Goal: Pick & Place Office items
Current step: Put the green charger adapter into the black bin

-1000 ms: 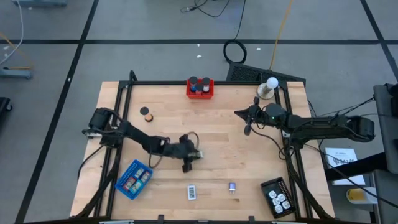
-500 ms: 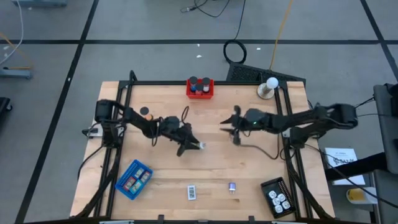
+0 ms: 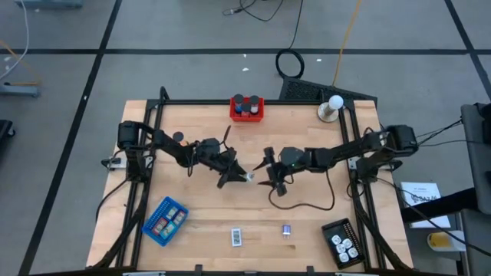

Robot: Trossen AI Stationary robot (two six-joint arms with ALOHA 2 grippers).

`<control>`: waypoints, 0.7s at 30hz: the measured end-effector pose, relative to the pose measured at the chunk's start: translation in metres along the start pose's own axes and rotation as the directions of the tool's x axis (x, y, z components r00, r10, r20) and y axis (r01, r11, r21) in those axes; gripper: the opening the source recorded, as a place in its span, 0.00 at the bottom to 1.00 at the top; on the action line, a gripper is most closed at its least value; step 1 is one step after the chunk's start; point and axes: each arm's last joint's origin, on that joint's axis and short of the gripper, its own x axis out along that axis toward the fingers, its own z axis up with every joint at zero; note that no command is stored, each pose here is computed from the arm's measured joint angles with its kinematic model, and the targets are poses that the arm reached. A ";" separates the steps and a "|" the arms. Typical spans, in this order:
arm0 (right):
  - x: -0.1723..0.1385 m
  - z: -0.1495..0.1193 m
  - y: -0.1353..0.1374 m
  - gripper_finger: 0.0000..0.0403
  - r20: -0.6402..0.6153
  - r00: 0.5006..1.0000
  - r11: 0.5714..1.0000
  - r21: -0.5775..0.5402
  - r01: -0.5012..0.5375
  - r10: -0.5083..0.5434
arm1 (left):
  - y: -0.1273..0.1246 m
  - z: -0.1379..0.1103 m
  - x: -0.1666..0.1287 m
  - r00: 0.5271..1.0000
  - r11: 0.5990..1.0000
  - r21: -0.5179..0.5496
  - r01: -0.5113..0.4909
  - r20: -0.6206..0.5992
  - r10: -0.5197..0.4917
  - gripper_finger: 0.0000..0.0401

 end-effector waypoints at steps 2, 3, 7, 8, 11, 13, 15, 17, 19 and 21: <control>0.005 0.001 0.001 0.60 0.000 1.000 0.999 -0.047 -0.006 0.006 | -0.002 0.001 0.001 1.000 1.000 0.000 0.006 0.009 -0.006 0.33; 0.007 0.002 0.002 0.59 -0.002 1.000 0.998 -0.064 -0.011 0.011 | -0.003 0.001 0.001 1.000 1.000 0.003 0.010 0.012 -0.010 0.33; 0.020 0.000 0.001 0.55 -0.020 1.000 0.994 -0.105 -0.021 0.019 | -0.007 0.004 0.006 0.999 0.999 0.010 0.030 0.012 -0.031 0.33; 0.024 0.000 0.001 0.54 -0.024 1.000 0.994 -0.109 -0.022 0.019 | -0.008 0.005 0.007 0.999 0.999 0.015 0.033 0.015 -0.033 0.33; 0.033 -0.002 0.003 0.51 -0.037 0.999 0.990 -0.136 -0.037 0.033 | -0.010 0.006 0.010 0.999 0.999 0.016 0.042 0.013 -0.043 0.34; 0.038 -0.001 0.005 0.50 -0.030 0.999 0.985 -0.169 -0.041 0.036 | -0.011 0.005 0.010 0.999 0.999 0.006 0.044 0.005 -0.044 0.35; 0.039 0.000 0.008 0.48 -0.030 0.999 0.981 -0.188 -0.051 0.046 | -0.011 0.004 0.011 0.999 0.999 0.004 0.038 0.004 -0.038 0.35; 0.039 0.002 0.009 0.45 -0.022 0.999 0.980 -0.193 -0.049 0.046 | -0.011 0.006 0.011 0.999 0.999 0.009 0.042 0.012 -0.042 0.35; 0.039 0.003 0.009 0.41 -0.014 0.999 0.981 -0.192 -0.043 0.041 | -0.011 0.006 0.011 0.999 0.999 0.010 0.042 0.014 -0.042 0.34; 0.039 0.004 0.009 0.37 -0.008 0.999 0.980 -0.193 -0.040 0.039 | -0.011 0.006 0.011 0.999 0.999 0.012 0.043 0.016 -0.044 0.33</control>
